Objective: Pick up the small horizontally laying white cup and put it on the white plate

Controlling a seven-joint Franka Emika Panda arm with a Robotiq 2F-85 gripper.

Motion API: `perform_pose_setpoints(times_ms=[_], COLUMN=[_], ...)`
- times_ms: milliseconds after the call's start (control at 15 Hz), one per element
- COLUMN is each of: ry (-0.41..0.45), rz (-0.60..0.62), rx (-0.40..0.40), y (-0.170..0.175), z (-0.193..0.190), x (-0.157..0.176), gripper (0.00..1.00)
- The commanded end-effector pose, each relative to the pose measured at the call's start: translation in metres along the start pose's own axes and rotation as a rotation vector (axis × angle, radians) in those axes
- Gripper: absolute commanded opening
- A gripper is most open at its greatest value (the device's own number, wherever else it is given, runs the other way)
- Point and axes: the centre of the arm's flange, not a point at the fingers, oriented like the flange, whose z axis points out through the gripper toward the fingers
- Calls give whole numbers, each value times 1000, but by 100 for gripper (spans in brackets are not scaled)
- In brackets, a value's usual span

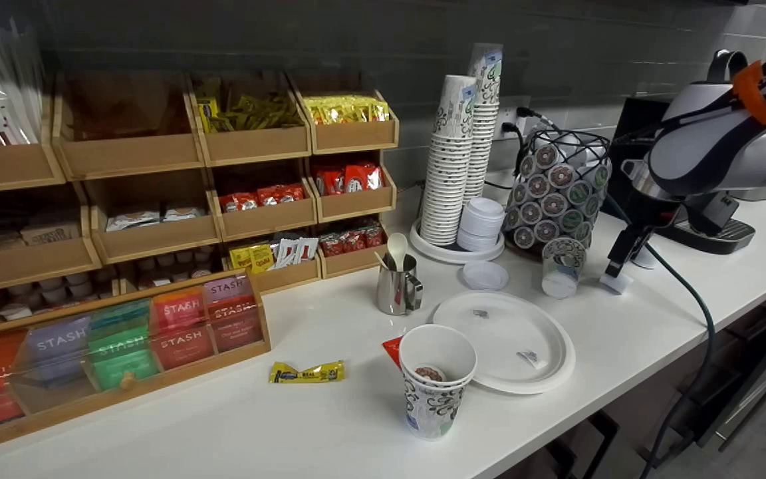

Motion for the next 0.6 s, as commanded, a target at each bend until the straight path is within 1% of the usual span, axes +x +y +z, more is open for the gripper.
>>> perform_pose_setpoints(times_ms=[0,133,200,267,400,533], ry=[-17,-28,-32,-38,-42,-43], rz=[5,11,16,21,29,38], rx=[-7,-3,0,2,6,6], y=[2,1,0,-1,-2,-2], z=[15,18,20,22,24,26], x=[14,16,17,18,18,19], gripper=[99,93,81,83,73,75])
